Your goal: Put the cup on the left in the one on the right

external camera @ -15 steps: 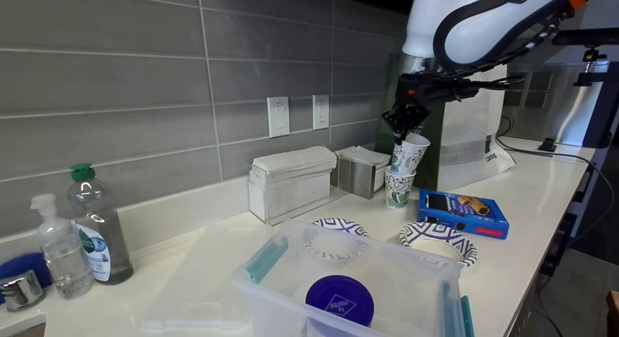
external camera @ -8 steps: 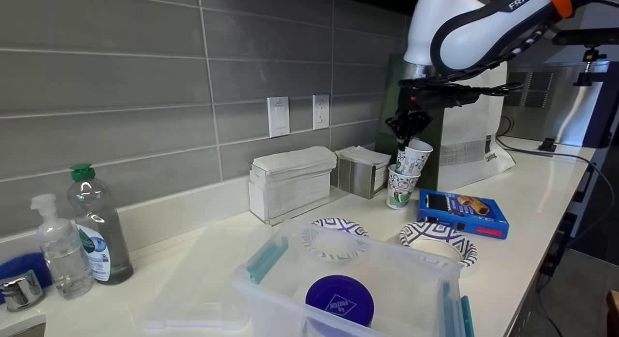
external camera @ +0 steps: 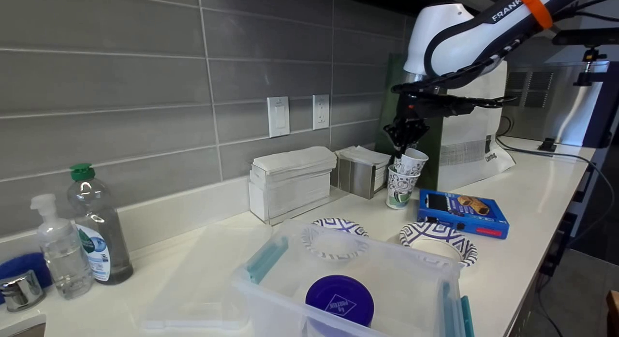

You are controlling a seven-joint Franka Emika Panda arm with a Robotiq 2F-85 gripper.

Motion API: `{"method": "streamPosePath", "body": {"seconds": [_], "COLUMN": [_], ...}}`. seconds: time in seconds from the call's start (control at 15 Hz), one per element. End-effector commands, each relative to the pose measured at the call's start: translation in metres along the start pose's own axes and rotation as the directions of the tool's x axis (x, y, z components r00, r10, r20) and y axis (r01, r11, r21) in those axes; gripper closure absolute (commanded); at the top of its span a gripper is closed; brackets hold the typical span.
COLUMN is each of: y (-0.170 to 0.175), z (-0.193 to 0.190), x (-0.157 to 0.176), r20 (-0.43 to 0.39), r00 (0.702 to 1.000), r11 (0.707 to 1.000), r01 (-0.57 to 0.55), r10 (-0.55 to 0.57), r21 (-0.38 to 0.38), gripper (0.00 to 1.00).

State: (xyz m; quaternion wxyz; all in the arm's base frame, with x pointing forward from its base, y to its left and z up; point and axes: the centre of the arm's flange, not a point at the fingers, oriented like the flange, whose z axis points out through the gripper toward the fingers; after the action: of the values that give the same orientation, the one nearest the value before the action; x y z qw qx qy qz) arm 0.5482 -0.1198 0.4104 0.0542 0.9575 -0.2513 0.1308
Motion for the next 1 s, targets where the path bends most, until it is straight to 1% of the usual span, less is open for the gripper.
{"method": "streamPosePath", "body": {"seconds": [0.0, 0.33, 0.4, 0.6, 0.73, 0.93], "y": [0.003, 0.005, 0.005, 0.006, 0.005, -0.002], "z": [0.014, 0.022, 0.022, 0.021, 0.015, -0.003], "x": [0.009, 0.011, 0.012, 0.013, 0.012, 0.008], "r20": [0.013, 0.036, 0.040, 0.039, 0.042, 0.024], "r00": [1.000, 0.999, 0.999, 0.999, 0.999, 0.999], "r11": [0.999, 0.999, 0.999, 0.999, 0.999, 1.000], "r01": [0.002, 0.000, -0.002, -0.005, -0.002, 0.022], "r10": [-0.002, -0.002, 0.000, 0.003, 0.000, -0.023], "r21": [0.035, 0.044, 0.045, 0.045, 0.040, 0.016], "gripper": [0.99, 0.99, 0.76, 0.57, 0.42, 0.20]}}
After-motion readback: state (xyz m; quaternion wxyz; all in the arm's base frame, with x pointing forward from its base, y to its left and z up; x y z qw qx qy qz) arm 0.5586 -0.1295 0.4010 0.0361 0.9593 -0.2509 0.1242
